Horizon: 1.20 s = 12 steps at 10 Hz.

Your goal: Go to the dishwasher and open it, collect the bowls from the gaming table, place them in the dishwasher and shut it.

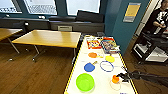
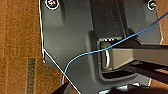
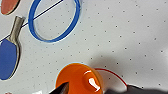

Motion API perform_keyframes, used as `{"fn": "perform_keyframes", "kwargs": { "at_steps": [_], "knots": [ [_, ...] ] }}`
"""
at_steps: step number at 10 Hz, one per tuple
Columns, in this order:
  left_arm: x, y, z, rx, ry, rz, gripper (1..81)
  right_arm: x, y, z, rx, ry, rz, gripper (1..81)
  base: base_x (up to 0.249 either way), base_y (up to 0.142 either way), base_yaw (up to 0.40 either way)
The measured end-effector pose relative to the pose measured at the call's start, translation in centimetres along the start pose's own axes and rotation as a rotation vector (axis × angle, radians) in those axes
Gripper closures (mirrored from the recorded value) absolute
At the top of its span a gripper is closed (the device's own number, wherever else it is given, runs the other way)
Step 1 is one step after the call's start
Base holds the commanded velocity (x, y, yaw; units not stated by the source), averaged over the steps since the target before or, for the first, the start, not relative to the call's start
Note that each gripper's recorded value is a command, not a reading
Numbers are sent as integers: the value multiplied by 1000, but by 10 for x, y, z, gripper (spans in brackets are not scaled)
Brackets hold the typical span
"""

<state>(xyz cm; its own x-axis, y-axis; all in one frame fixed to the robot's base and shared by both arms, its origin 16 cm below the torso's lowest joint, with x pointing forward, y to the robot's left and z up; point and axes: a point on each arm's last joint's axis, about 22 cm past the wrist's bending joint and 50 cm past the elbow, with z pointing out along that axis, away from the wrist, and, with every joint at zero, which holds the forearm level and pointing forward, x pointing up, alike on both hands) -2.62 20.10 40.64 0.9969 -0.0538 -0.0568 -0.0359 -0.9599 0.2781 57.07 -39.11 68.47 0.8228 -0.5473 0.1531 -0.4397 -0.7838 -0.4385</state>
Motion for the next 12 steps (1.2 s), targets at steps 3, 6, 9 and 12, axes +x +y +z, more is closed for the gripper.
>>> {"fn": "perform_keyframes", "kwargs": {
  "at_steps": [3, 6, 9, 12],
  "knots": [
    [0, 0, 0, 0, 0, 0, 10, -12, 9, 9, -13, -13, 13, 10, 0, 0, 0],
    [0, 0, 0, 0, -1, -1, 10, -25, 18, 18, -19, -23, 31, 10, 0, 0, 0],
    [0, 0, 0, 0, -1, -1, 10, -23, 8, 22, 1, -5, 32, 10, 0, 0, 0],
    [0, 0, 0, 0, -1, -1, 10, -31, -3, 34, 12, -11, 45, 10, 0, 0, 0]
  ]
}}
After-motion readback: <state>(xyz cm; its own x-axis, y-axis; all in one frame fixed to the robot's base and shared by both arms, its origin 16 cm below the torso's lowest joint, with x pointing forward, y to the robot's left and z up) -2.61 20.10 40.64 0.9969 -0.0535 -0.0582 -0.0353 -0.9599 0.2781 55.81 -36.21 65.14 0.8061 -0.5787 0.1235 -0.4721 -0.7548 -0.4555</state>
